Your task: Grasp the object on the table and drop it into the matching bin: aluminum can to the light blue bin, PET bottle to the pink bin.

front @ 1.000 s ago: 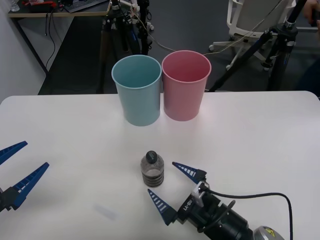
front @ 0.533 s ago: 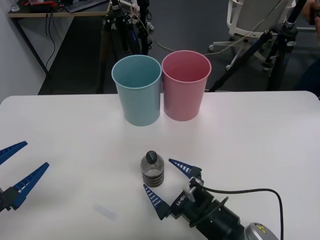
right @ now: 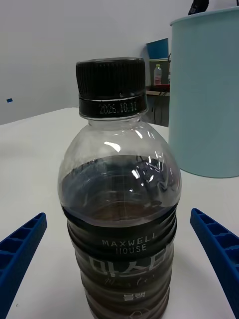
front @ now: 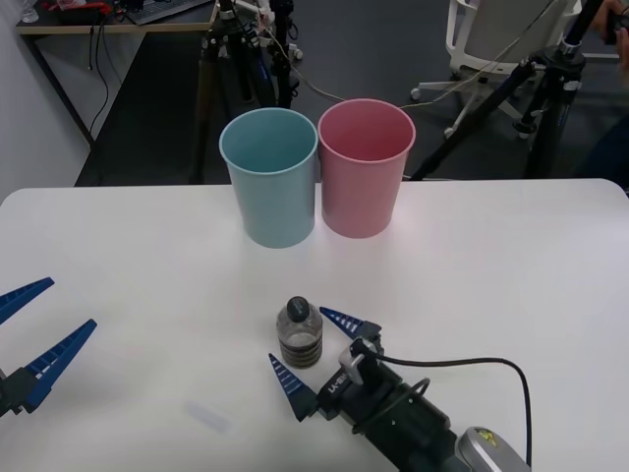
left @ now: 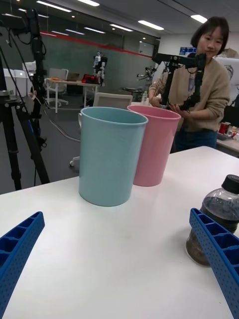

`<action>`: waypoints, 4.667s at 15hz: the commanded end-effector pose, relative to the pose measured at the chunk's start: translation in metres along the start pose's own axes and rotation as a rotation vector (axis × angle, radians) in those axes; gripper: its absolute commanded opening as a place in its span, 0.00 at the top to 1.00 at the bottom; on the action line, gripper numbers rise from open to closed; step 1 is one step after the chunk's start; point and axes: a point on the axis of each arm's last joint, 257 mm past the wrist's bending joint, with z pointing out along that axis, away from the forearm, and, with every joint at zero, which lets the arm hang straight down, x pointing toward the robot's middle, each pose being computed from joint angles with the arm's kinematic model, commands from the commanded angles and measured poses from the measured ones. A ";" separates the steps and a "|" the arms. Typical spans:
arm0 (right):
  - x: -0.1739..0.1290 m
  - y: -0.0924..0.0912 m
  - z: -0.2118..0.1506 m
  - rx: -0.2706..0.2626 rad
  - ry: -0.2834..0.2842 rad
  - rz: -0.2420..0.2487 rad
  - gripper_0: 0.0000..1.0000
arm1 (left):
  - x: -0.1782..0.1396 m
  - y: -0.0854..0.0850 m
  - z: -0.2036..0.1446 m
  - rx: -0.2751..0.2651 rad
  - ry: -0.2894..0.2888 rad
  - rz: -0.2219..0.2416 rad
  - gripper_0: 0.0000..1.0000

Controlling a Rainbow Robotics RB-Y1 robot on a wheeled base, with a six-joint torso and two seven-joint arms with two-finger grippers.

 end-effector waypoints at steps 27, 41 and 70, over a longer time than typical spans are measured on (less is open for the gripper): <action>-0.025 -0.037 -0.017 0.058 -0.011 -0.062 1.00 | 0.000 0.000 0.000 0.000 0.000 0.000 0.00; -0.095 -0.179 -0.144 0.206 -0.053 -0.057 1.00 | 0.000 0.000 0.000 0.000 0.000 0.000 0.00; -0.308 -0.273 0.025 0.062 -0.112 0.021 1.00 | 0.000 0.000 0.000 0.000 0.000 0.000 0.00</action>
